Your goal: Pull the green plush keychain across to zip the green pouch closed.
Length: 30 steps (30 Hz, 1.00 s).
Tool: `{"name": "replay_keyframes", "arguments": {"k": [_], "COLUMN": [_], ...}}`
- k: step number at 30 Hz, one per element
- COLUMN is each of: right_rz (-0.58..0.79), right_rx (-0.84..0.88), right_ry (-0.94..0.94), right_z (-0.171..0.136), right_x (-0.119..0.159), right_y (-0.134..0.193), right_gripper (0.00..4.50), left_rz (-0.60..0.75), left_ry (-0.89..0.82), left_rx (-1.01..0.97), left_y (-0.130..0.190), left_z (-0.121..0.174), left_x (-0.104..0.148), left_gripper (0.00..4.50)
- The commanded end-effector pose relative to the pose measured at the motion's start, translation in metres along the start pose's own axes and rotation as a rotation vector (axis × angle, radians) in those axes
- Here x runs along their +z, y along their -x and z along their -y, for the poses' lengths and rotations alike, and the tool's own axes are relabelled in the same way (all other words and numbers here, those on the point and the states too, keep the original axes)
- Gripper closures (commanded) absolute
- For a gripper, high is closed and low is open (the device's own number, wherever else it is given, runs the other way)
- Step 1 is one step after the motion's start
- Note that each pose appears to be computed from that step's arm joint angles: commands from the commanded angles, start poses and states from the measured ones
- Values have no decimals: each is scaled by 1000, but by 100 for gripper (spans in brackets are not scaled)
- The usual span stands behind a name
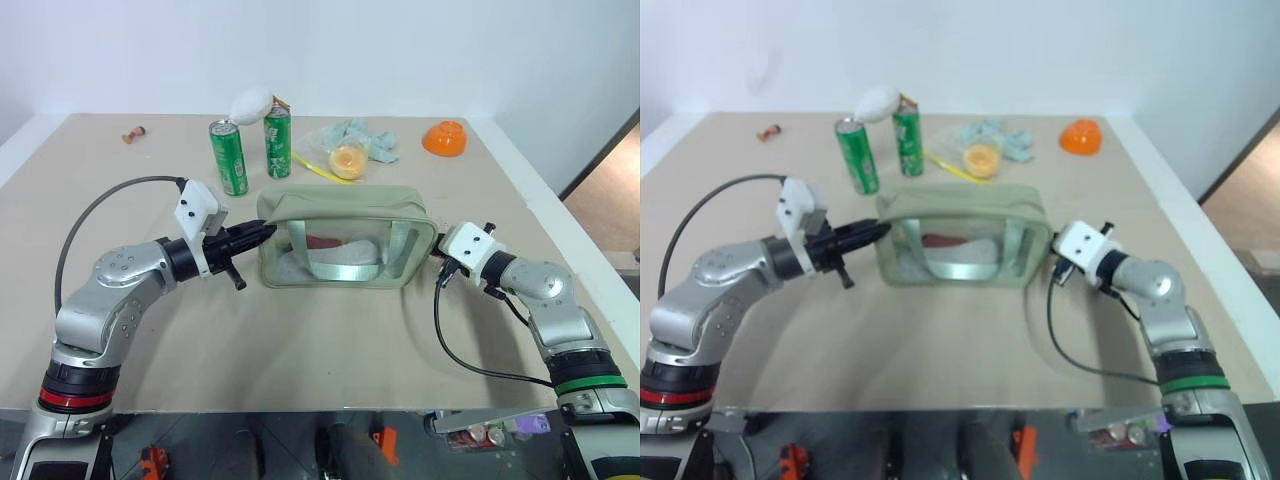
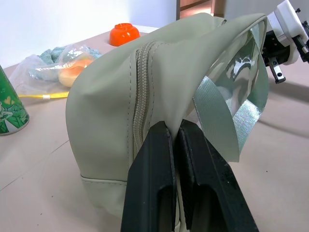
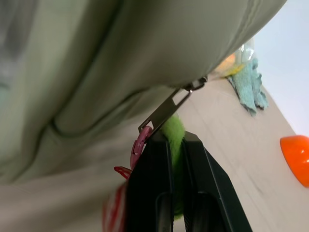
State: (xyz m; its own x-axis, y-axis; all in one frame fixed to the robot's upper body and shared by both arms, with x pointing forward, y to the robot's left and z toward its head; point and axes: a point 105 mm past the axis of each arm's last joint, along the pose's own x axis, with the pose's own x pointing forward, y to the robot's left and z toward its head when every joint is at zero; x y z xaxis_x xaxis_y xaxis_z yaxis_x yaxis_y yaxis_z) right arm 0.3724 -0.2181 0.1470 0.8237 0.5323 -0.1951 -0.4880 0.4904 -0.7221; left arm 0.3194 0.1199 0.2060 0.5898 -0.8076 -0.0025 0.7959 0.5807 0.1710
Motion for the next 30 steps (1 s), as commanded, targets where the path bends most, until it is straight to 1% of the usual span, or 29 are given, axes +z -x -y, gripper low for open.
{"name": "replay_keyframes", "arguments": {"k": [1,4,6,7,8,10,11,12,13,15,17,18,19,20,22,24,25,27,29,30], "right_rz": [5,46,117,144,178,215,224,225,215,197,164,144,121,105,82,77,79,97,140,158], "right_rx": [-10,-53,-84,-108,-126,-144,-133,-119,-97,-72,-56,-46,-48,-52,-55,-47,-37,-20,24,43], "right_ry": [5,-74,-221,-279,-334,-386,-401,-406,-415,-424,-450,-460,-472,-477,-496,-508,-512,-516,-535,-549], "right_z": [1,7,15,20,25,31,31,29,26,21,15,10,6,2,-9,-18,-21,-30,-44,-50], "right_x": [-1,2,10,14,19,25,26,26,25,22,15,11,5,0,-6,-7,-6,-2,10,16], "right_y": [-1,2,7,9,15,24,30,38,46,58,71,78,84,89,94,95,94,89,80,76], "right_gripper": [442,442,375,352,312,244,219,177,140,77,2,0,0,0,0,0,0,0,0,0], "left_rz": [19,22,30,38,46,52,59,73,96,135,165,177,175,158,129,110,75,-3,-57,-77], "left_ry": [-24,-10,6,8,10,3,-11,-22,-31,-48,-65,-68,-70,-76,-82,-53,-53,-72,-23,-16], "left_rx": [39,50,56,58,59,58,68,83,104,135,190,234,302,352,395,437,439,441,398,374], "left_y": [3,3,3,4,4,4,6,9,12,19,30,36,44,52,62,67,67,66,62,60], "left_z": [-8,-10,-12,-13,-13,-14,-17,-20,-24,-30,-35,-38,-42,-44,-37,-31,-25,-9,11,19], "left_x": [10,10,9,10,11,13,14,18,23,31,37,39,34,28,13,1,-9,-32,-56,-64], "left_gripper": [450,450,450,450,373,308,288,243,204,144,70,36,3,3,3,3,3,3,3,3]}}
